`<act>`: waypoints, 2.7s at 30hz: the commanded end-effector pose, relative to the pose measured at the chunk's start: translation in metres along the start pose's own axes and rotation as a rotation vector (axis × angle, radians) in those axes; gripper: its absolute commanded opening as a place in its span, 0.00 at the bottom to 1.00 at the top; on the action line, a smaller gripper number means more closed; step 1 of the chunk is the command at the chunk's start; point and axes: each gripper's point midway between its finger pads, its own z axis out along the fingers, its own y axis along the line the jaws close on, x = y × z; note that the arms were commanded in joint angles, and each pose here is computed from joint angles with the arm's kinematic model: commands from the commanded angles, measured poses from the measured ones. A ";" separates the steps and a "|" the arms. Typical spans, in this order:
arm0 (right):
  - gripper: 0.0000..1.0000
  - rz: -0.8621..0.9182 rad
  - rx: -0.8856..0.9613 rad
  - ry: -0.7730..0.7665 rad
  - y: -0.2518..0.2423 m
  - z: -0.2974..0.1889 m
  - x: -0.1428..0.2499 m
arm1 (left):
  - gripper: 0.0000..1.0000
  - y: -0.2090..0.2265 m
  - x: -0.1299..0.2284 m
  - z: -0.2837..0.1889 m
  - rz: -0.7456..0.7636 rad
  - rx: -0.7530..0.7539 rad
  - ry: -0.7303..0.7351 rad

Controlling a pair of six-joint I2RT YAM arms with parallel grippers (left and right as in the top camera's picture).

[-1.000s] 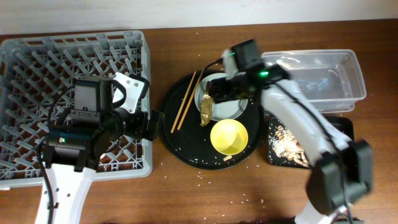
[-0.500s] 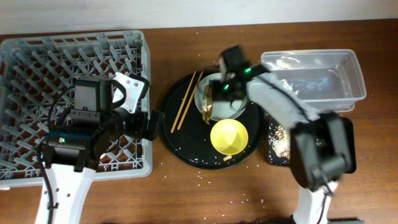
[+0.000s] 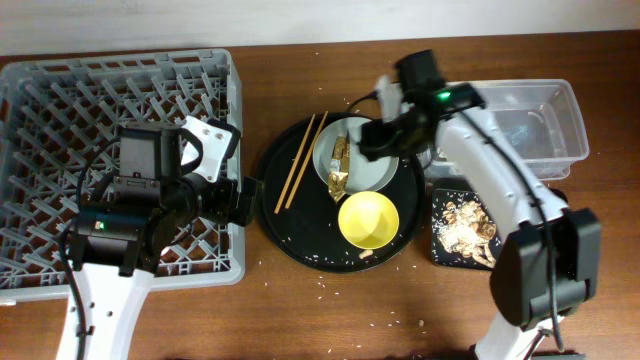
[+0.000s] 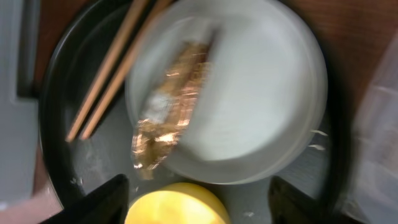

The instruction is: Sort waste into correct bins and load items into the dishwasher rack

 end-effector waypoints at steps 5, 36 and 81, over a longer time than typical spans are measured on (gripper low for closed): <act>0.79 0.015 0.240 0.005 0.006 0.093 -0.001 | 0.99 0.000 -0.003 -0.003 -0.008 -0.007 -0.010; 0.98 0.011 0.166 -0.533 0.041 -0.294 0.066 | 0.99 0.000 -0.003 -0.003 -0.008 -0.007 -0.010; 0.98 0.204 0.371 -1.235 -0.102 -0.128 0.175 | 0.47 0.020 0.035 0.293 0.002 -0.153 0.366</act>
